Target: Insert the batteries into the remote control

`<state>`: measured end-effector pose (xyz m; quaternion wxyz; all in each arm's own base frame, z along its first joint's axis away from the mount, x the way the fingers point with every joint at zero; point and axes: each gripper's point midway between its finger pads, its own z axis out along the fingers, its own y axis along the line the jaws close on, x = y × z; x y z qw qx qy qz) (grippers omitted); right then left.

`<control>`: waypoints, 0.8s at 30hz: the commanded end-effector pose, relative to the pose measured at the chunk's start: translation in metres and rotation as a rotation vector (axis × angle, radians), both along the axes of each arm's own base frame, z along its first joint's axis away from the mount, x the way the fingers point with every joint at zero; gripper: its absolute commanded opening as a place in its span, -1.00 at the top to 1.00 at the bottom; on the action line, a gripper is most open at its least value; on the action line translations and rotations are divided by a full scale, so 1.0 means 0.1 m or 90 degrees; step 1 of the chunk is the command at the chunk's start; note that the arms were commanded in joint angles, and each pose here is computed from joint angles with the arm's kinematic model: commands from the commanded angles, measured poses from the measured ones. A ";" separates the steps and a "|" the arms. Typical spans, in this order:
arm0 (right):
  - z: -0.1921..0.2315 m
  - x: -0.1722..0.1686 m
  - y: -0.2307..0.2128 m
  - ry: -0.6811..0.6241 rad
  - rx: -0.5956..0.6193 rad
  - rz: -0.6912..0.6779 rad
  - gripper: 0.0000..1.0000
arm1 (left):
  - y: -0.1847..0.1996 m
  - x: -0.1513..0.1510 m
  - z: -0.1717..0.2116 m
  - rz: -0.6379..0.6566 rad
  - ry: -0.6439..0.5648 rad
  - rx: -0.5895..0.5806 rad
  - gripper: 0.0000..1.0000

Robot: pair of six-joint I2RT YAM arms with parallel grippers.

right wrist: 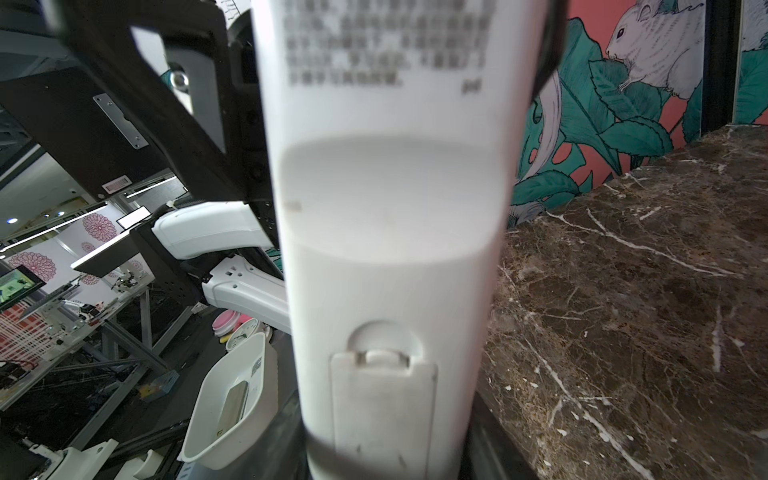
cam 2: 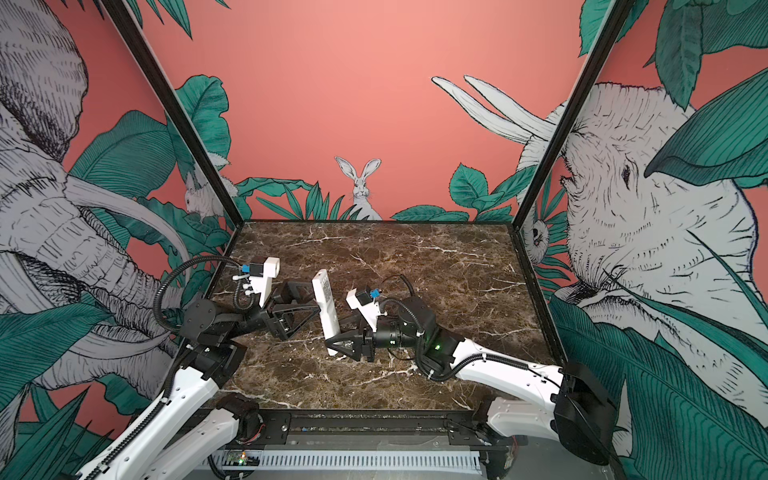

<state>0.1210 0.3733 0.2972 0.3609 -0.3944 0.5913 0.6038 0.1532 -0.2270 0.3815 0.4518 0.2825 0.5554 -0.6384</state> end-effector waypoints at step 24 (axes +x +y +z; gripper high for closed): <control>0.28 -0.06 -0.04 -0.042 0.076 0.023 0.61 | -0.14 -0.12 0.07 -0.034 -0.046 0.003 0.20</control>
